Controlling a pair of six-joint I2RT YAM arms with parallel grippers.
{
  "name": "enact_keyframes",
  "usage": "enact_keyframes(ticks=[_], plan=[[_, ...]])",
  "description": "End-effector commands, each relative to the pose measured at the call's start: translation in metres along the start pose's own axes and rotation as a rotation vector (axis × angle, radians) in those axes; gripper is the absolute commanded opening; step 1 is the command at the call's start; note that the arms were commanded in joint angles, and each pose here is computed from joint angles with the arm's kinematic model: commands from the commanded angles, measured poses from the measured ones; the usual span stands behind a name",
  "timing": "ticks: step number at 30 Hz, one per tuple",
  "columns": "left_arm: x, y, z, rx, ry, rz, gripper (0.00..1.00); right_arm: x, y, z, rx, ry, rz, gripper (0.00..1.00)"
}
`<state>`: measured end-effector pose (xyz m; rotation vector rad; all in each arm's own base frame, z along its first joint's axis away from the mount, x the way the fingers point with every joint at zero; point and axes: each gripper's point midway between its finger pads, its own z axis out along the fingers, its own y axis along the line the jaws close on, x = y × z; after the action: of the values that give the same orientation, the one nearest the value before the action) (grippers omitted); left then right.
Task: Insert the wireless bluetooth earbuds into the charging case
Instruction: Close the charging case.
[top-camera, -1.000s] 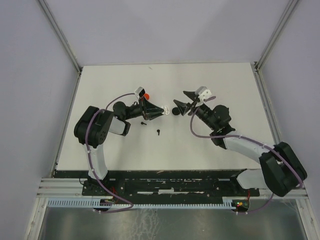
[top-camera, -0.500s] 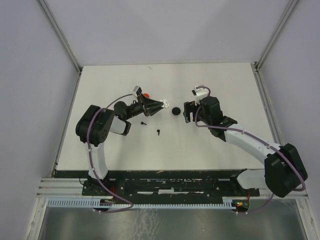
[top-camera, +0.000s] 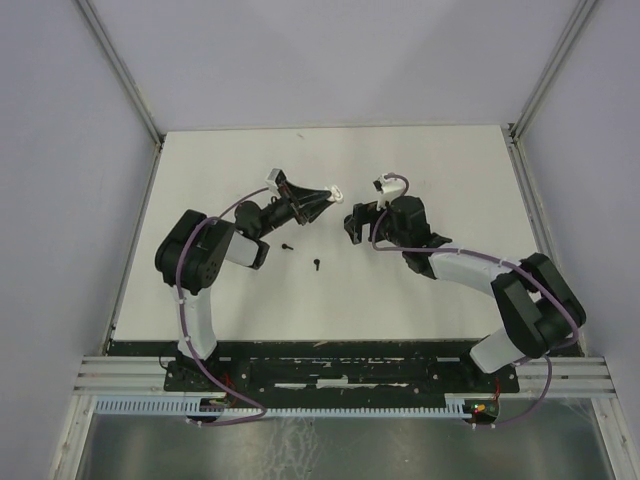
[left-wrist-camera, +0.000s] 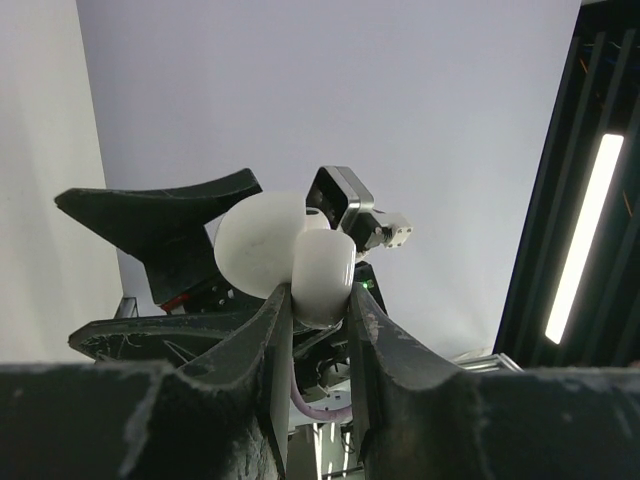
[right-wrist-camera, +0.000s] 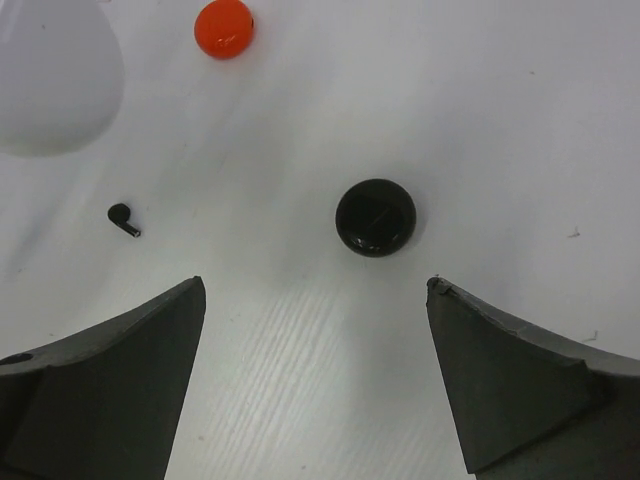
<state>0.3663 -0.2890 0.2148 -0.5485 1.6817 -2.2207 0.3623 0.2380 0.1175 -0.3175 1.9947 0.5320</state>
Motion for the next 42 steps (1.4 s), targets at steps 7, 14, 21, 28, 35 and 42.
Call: enact_keyframes(ticks=[7, 14, 21, 28, 35, 42], plan=[[0.02, -0.04, -0.004, 0.164, 0.033, 0.082, 0.03, -0.052, 0.038, 0.028, -0.177, -0.228, 0.097, 0.99], [0.022, -0.03, -0.006, 0.14, 0.036, 0.069, 0.03, -0.061, 0.039, 0.033, -0.183, -0.277, 0.096, 0.99], [0.023, -0.024, -0.008, 0.124, 0.039, 0.062, 0.03, -0.067, 0.033, 0.038, -0.159, -0.323, 0.098, 0.99], [0.023, -0.015, -0.011, 0.102, 0.035, 0.053, 0.03, -0.075, 0.026, 0.034, -0.121, -0.358, 0.076, 0.99], [0.021, -0.006, -0.014, 0.083, 0.027, 0.046, 0.03, -0.079, 0.019, 0.028, -0.073, -0.352, 0.041, 0.99], [-0.016, 0.014, -0.007, 0.032, -0.024, 0.074, 0.03, -0.061, -0.027, 0.003, 0.218, -0.189, 0.075, 0.99]])
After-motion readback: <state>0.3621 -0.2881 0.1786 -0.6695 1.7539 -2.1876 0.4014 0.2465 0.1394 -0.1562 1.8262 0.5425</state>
